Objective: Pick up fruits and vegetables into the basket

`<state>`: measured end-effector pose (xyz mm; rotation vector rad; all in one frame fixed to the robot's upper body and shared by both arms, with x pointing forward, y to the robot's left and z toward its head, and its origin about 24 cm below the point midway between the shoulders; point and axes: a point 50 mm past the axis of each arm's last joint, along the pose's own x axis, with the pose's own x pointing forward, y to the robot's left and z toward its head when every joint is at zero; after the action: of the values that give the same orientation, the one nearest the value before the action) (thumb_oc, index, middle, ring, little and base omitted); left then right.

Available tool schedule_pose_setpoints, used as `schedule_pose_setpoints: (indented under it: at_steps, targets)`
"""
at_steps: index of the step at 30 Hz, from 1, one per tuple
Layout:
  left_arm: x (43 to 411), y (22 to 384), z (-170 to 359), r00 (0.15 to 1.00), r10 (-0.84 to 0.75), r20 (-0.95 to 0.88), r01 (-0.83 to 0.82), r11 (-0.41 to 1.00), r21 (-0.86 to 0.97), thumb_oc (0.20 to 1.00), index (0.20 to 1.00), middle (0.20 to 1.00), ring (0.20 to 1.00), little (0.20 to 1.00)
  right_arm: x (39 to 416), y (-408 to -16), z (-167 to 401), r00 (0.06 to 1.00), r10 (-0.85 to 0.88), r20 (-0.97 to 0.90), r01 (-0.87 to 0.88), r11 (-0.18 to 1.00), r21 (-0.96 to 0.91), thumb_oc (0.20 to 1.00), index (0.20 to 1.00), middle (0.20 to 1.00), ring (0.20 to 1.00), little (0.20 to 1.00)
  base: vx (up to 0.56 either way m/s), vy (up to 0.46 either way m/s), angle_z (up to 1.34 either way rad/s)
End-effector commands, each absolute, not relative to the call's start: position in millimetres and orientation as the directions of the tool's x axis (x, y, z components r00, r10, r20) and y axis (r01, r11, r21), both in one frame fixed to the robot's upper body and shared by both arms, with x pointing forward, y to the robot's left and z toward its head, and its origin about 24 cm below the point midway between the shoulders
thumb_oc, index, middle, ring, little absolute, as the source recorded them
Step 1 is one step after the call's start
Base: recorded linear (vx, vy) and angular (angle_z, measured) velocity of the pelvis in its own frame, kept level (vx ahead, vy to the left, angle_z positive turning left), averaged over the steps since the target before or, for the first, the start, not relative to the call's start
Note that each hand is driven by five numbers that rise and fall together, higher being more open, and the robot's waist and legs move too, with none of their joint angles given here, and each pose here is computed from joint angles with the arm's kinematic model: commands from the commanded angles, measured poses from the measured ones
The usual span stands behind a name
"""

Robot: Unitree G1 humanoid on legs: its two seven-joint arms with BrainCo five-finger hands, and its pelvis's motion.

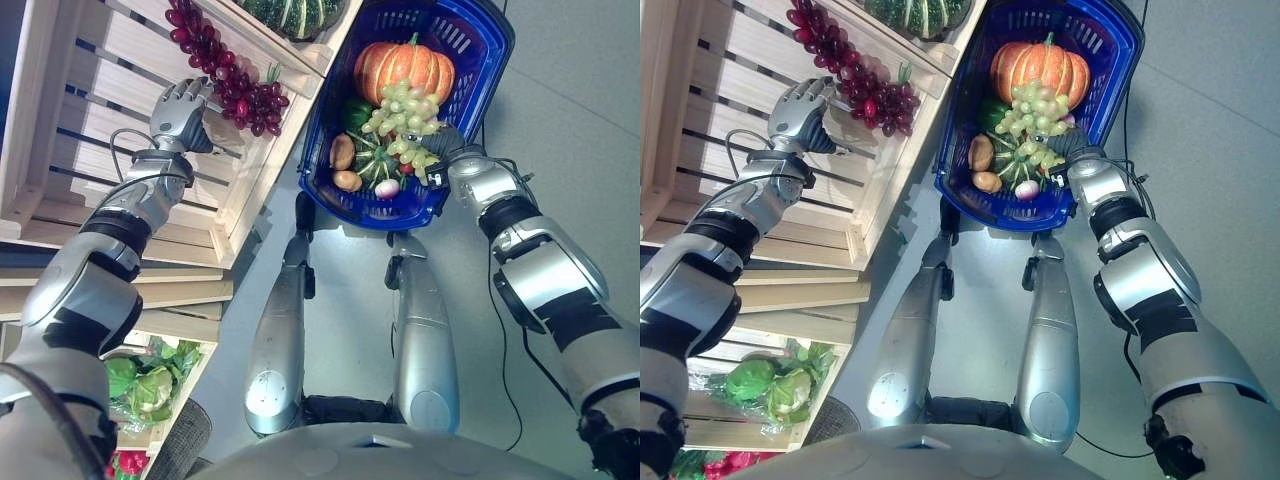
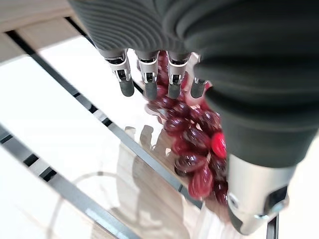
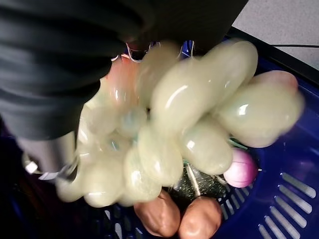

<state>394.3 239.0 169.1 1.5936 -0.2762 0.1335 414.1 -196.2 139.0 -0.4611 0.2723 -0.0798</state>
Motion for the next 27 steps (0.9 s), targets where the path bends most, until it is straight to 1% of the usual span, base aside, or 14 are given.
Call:
schedule_pose_setpoints:
  at_steps: [1, 4, 6, 9, 16, 23, 27]
  targets:
    - [398, 234, 172, 0.949, -0.092, 0.3, -0.308, -0.083, 0.948, 1.0, 1.0, 1.0, 1.0, 1.0, 418, -200, 155, 0.966, -0.16, -0.203, 0.039, 0.867, -0.498, 1.0, 1.0, 1.0, 1.0, 1.0, 0.0, 0.0, 0.0]
    - [398, 233, 180, 0.917, -0.126, 0.379, -0.396, -0.165, 0.903, 1.0, 1.0, 1.0, 1.0, 1.0, 419, -199, 156, 0.966, -0.161, -0.202, 0.037, 0.861, -0.507, 1.0, 1.0, 1.0, 1.0, 1.0, 0.0, 0.0, 0.0]
    - [399, 229, 192, 0.875, -0.174, 0.452, -0.482, -0.226, 0.847, 1.0, 1.0, 1.0, 1.0, 1.0, 418, -199, 153, 0.962, -0.167, -0.217, 0.035, 0.86, -0.508, 1.0, 1.0, 1.0, 1.0, 1.0, 0.0, 0.0, 0.0]
    - [398, 227, 198, 0.834, -0.22, 0.506, -0.551, -0.274, 0.788, 1.0, 1.0, 1.0, 1.0, 1.0, 417, -200, 149, 0.958, -0.17, -0.23, 0.027, 0.853, -0.521, 1.0, 1.0, 1.0, 1.0, 1.0, 0.0, 0.0, 0.0]
    - [398, 224, 212, 0.774, -0.261, 0.577, -0.632, -0.346, 0.693, 1.0, 1.0, 1.0, 1.0, 1.0, 415, -203, 144, 0.956, -0.172, -0.236, 0.02, 0.844, -0.535, 1.0, 1.0, 1.0, 1.0, 1.0, 0.0, 0.007, -0.01]
    - [400, 223, 219, 0.778, -0.263, 0.571, -0.627, -0.383, 0.678, 1.0, 1.0, 1.0, 1.0, 1.0, 416, -198, 148, 0.974, -0.116, -0.195, 0.005, 0.869, -0.495, 1.0, 1.0, 1.0, 1.0, 1.0, 0.0, 0.019, -0.04]
    - [402, 224, 219, 0.807, -0.26, 0.529, -0.589, -0.41, 0.697, 1.0, 1.0, 1.0, 1.0, 1.0, 415, -195, 147, 0.981, -0.088, -0.174, -0.002, 0.888, -0.461, 1.0, 1.0, 1.0, 1.0, 1.0, 0.0, 0.0, 0.0]
